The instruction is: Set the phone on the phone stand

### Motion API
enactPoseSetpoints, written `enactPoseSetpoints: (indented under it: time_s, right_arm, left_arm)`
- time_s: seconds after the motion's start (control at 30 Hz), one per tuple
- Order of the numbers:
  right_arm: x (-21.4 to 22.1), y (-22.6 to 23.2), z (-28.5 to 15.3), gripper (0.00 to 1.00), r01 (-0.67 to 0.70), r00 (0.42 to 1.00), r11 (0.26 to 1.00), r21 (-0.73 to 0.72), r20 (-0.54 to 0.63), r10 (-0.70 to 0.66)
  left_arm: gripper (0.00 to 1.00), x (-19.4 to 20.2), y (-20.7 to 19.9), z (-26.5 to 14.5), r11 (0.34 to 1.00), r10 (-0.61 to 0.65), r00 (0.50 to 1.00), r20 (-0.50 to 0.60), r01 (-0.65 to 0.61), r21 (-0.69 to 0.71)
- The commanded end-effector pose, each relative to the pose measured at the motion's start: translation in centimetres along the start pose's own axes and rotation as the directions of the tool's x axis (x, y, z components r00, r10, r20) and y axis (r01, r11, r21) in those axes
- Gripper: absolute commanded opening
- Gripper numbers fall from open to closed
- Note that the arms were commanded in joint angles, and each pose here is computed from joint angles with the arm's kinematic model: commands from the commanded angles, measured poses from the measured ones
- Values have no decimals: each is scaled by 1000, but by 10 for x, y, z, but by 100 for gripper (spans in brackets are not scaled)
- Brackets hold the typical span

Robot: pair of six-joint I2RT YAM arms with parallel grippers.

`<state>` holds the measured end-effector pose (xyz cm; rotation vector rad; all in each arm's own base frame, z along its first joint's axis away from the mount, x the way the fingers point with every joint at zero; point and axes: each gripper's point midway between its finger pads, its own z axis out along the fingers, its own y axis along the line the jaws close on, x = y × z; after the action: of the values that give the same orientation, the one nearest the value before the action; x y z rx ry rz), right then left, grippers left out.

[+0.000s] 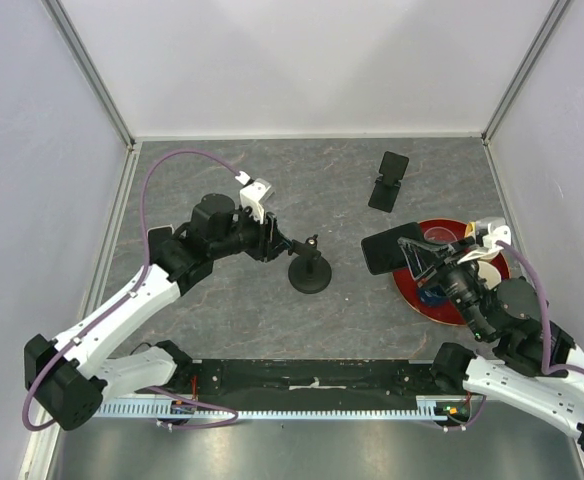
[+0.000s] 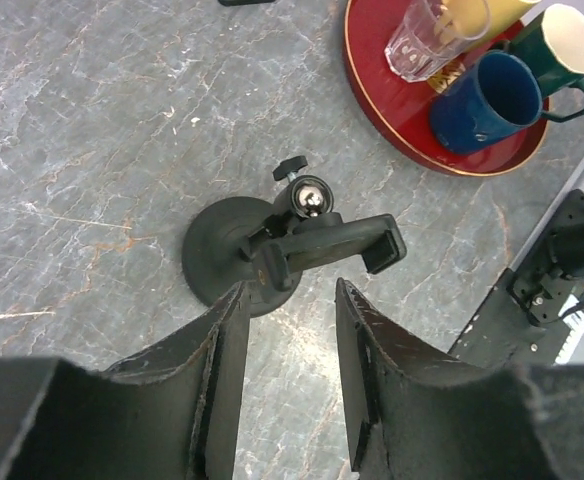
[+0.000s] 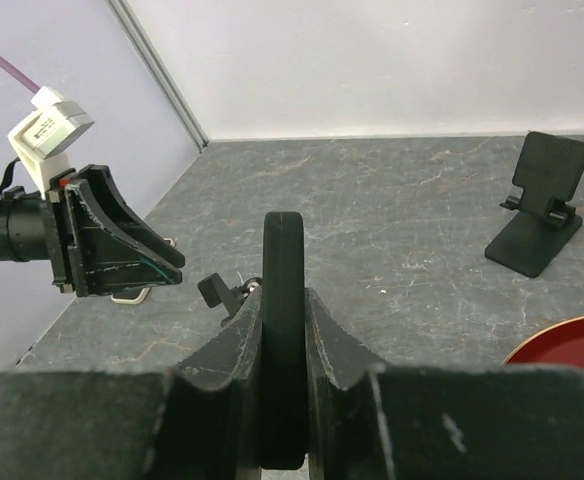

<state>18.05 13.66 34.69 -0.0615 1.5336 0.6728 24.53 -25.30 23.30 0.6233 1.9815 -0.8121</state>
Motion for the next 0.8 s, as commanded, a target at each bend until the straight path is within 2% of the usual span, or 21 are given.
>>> enactPoseSetpoints:
  time_s: [0.0, 0.1, 0.23, 0.77]
  right_arm:
    - [-29, 15, -3, 0, -1, 999, 998, -60, 50, 5]
    - [-23, 23, 1, 0, 16, 1000, 996, -92, 25, -14]
    - [-14, 35, 7, 0, 36, 999, 989, -143, -14, -38]
    - [24, 71, 24, 0, 63, 984, 955, -290, -141, -107]
  left_arm:
    - [46, -5, 4, 11, 997, 78, 997, 7, -78, -2]
    - [52, 7, 3, 19, 997, 74, 997, -28, -74, 19]
    - [52, 17, 6, 21, 996, 87, 995, -39, -87, -12]
    - [40, 17, 8, 30, 993, 112, 993, -28, -113, -39]
